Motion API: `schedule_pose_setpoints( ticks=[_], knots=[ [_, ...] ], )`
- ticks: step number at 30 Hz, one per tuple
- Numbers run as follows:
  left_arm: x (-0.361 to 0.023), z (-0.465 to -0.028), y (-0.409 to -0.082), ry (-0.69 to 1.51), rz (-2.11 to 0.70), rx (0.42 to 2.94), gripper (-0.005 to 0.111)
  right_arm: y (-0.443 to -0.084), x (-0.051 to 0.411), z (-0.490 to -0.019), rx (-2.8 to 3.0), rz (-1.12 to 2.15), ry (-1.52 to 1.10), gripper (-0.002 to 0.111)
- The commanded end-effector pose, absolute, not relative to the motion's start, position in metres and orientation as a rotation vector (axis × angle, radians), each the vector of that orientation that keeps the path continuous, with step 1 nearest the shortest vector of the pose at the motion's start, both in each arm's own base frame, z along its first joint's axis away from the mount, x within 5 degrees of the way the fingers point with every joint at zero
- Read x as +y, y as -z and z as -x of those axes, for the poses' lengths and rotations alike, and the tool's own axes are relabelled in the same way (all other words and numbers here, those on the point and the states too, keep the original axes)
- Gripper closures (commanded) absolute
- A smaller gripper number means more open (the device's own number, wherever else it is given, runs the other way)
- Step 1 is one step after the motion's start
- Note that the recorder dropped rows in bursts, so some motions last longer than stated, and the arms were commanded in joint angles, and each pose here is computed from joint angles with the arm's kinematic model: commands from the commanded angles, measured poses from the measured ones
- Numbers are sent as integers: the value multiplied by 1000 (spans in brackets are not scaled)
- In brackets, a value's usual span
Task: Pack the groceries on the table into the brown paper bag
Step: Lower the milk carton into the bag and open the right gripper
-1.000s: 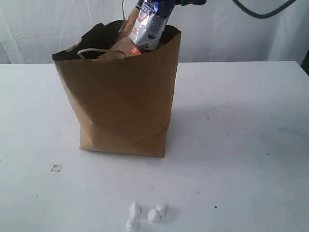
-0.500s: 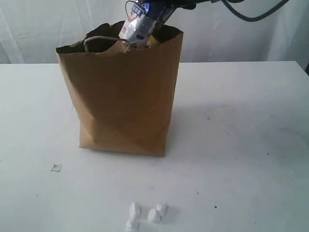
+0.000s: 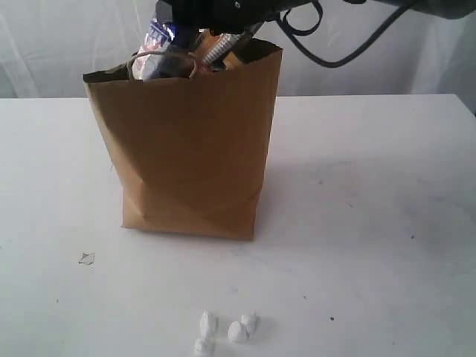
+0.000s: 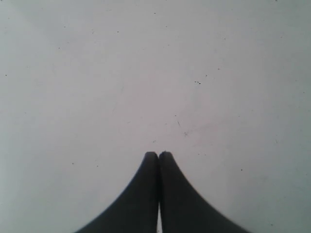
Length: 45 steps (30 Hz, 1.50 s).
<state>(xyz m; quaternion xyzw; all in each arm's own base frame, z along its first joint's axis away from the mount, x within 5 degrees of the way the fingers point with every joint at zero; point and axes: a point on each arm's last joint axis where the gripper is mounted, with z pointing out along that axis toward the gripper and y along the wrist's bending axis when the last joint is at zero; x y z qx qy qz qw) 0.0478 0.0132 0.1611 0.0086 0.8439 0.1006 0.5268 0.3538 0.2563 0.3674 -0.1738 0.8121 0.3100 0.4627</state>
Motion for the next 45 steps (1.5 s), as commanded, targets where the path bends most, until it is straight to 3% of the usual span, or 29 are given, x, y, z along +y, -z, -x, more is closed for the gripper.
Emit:
schedule_pose_setpoints(
  ticks=[1, 9, 12, 17, 27, 32, 45],
  knots=[
    [13, -48, -160, -231, -24, 2021, 107, -362, 267, -354, 1973, 451, -764, 108],
    [13, -48, -160, -231, -24, 2021, 107, -346, 278, -347, 2048, 580, -752, 106],
    [13, -48, -160, -231, -24, 2021, 107, -346, 278, -347, 2046, 584, -750, 96],
    [13, -48, -160, -231, -24, 2021, 107, -346, 278, -347, 2043, 611, -738, 71],
    [13, -48, -160, -231, -24, 2021, 107, -344, 277, -340, 2105, 663, -745, 52],
    [13, -48, -160, -231, -24, 2021, 107, -342, 276, -340, 2108, 696, -705, 36],
    [13, -48, -160, -231, -24, 2021, 107, -368, 269, -341, 1958, 639, -659, 35]
  ],
)
